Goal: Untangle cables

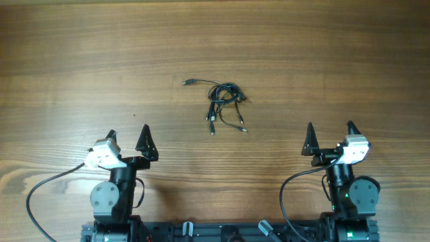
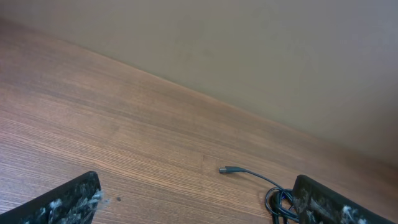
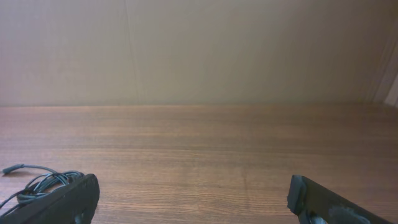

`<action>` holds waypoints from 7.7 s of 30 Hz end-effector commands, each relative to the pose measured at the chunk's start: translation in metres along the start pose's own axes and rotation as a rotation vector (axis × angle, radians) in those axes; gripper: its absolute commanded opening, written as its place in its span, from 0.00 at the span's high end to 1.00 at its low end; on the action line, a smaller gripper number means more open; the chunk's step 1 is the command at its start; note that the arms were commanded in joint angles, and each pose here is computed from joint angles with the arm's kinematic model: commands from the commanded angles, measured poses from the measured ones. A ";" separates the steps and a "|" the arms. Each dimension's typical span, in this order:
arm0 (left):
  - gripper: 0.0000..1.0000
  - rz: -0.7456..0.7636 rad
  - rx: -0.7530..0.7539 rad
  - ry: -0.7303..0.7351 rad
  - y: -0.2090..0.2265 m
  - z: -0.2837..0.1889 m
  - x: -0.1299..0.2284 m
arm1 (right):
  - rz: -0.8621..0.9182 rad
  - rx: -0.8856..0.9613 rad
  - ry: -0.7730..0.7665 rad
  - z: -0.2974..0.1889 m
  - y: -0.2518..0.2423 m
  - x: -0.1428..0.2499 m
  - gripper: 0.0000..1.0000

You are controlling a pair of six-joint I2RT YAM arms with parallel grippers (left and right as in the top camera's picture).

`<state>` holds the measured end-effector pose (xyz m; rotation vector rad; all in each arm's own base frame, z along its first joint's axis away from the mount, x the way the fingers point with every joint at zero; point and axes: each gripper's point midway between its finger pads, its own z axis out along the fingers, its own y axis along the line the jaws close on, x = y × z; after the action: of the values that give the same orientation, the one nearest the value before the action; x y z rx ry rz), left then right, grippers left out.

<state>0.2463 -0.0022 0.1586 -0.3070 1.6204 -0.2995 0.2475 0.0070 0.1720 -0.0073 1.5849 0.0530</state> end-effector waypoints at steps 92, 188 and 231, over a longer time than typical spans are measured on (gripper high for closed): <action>0.02 -0.487 0.218 1.380 -0.161 0.101 0.017 | 0.725 -1.156 1.022 0.085 0.274 -0.090 0.96; 0.00 -0.442 0.324 1.134 -0.210 0.056 -0.083 | 0.631 -1.694 0.849 0.025 0.284 -0.241 0.96; 0.29 -0.328 0.181 1.086 -0.181 0.081 -0.067 | 0.640 -1.477 0.758 0.075 0.284 -0.190 0.96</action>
<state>0.3256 -0.1618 0.2936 -0.1377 2.5498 -1.1134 0.2976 0.2848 0.3869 -0.7347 1.9287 2.0570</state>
